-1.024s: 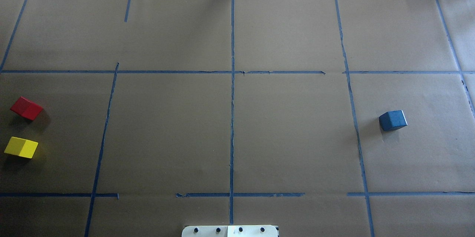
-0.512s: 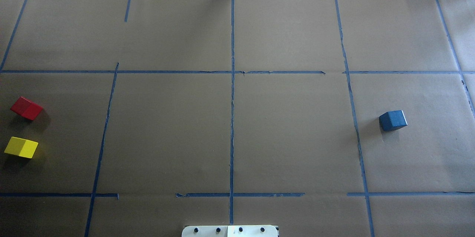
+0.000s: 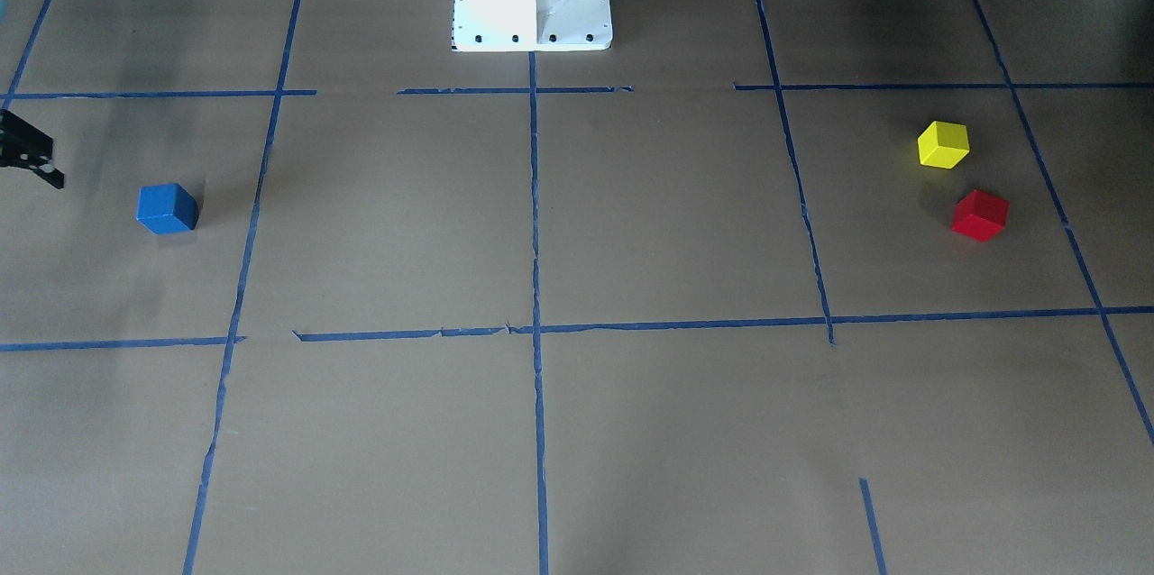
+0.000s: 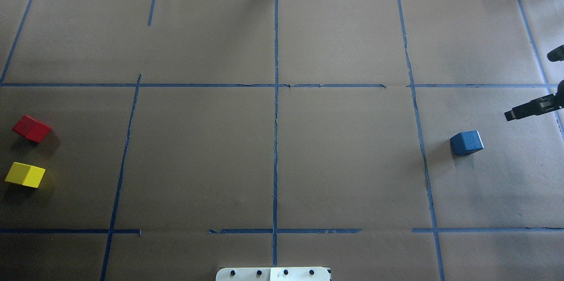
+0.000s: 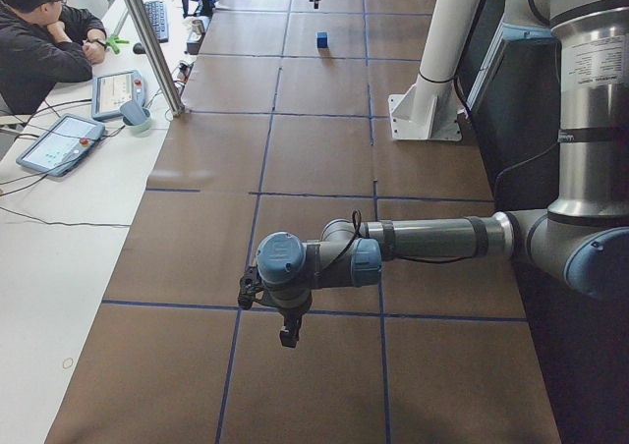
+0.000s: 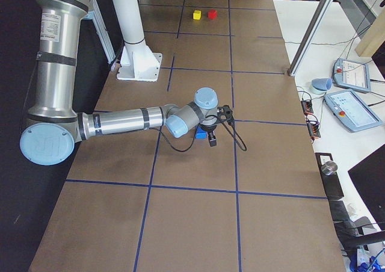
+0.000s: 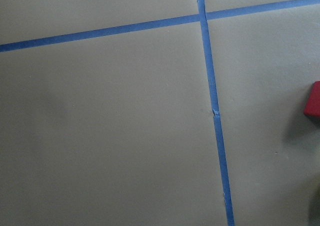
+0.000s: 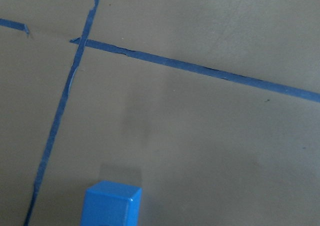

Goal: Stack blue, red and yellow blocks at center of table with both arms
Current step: 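Reach the right gripper down to the blue block and close on it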

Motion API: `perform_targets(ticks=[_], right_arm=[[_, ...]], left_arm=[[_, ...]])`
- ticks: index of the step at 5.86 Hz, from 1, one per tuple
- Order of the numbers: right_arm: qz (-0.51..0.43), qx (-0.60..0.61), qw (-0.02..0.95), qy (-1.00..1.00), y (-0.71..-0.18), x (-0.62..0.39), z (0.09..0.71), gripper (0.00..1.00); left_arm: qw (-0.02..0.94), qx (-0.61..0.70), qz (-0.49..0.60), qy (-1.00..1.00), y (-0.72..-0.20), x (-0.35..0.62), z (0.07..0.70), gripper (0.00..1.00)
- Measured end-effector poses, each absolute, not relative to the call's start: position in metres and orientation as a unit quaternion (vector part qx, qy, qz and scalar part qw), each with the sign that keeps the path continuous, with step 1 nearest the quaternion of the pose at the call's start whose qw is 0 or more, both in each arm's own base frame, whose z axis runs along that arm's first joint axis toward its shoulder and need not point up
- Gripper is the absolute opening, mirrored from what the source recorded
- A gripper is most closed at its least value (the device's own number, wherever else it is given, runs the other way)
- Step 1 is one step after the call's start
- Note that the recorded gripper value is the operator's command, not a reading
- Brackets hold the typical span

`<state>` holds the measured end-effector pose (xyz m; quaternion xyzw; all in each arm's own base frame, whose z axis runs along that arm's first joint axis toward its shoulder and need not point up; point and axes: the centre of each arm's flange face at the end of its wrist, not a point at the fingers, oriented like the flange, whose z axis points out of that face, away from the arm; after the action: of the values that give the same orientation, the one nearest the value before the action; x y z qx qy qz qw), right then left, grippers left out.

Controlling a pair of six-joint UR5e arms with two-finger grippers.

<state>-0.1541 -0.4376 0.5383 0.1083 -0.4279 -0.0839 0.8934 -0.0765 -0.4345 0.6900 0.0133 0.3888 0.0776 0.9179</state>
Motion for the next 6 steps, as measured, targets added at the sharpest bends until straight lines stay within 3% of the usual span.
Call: perform_targets(ticks=[2, 6], right_arm=[[-0.01, 0.089, 0.899, -0.429, -0.433, -0.217, 0.521, 1.0], [-0.031, 0.07, 0.917, -0.392, -0.406, -0.277, 0.549, 1.0]], left_arm=[[0.918, 0.014, 0.078, 0.389, -0.435, -0.076, 0.69, 1.0], [0.918, 0.013, 0.078, 0.39, -0.434, -0.076, 0.69, 1.0]])
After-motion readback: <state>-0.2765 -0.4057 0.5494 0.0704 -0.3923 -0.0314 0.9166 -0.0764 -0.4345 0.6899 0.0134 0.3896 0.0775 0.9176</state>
